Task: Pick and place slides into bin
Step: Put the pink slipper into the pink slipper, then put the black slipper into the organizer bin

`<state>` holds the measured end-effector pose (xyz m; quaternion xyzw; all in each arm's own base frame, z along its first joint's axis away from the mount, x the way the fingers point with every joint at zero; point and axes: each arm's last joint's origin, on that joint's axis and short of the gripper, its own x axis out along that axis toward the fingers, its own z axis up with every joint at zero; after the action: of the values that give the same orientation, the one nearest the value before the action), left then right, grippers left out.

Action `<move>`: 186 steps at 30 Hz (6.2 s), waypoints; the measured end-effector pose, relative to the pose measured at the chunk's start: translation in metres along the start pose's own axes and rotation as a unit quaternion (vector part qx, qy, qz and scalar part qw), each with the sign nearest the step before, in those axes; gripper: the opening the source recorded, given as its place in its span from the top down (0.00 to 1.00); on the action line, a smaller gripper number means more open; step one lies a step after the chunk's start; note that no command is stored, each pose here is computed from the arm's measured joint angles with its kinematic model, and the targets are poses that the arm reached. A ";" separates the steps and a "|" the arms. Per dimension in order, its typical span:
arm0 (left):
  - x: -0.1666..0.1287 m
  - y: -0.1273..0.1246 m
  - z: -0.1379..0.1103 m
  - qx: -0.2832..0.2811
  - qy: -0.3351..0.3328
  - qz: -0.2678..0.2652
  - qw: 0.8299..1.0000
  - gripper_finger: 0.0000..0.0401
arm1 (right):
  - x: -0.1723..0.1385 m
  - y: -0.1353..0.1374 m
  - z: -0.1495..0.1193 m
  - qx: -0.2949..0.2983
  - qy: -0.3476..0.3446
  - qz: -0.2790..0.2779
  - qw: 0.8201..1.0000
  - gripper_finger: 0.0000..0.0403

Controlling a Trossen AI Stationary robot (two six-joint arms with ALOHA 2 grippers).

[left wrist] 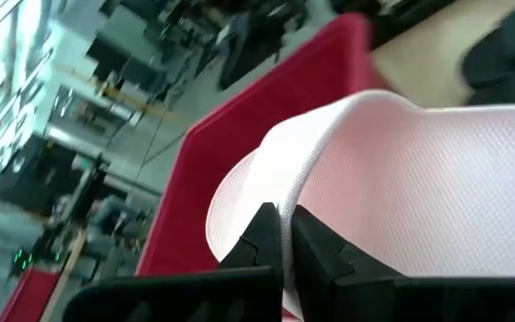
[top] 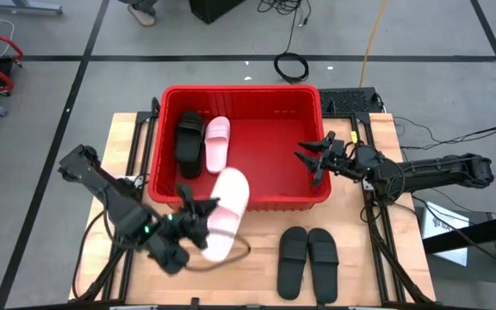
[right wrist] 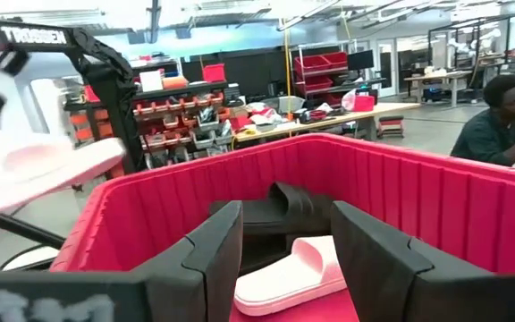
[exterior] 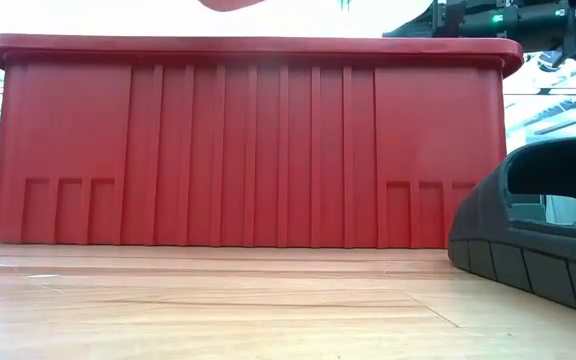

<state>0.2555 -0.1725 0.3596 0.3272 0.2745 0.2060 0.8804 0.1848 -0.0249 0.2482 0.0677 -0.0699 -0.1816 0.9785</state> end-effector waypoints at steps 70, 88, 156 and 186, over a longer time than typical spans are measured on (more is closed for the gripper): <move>0.200 0.132 -0.248 -0.136 0.098 0.010 0.986 1.00 | 0.015 -0.038 -0.009 -0.048 0.026 -0.093 0.994 0.59; 0.206 0.137 -0.271 -0.132 0.140 -0.010 0.981 0.99 | 0.020 -0.039 -0.015 -0.040 0.030 -0.093 0.994 0.59; 0.172 0.124 -0.239 -0.106 0.124 -0.038 0.986 0.68 | 0.020 -0.039 -0.017 -0.041 0.041 -0.093 0.994 0.59; 0.107 0.111 -0.180 -0.164 -0.054 -0.062 0.983 0.68 | 0.019 -0.022 0.003 0.020 -0.039 0.127 0.991 0.59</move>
<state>0.2055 0.0463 0.2849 0.1715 0.2086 0.1747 0.9469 0.1941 -0.0526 0.2495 0.0709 -0.1197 -0.0565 0.9887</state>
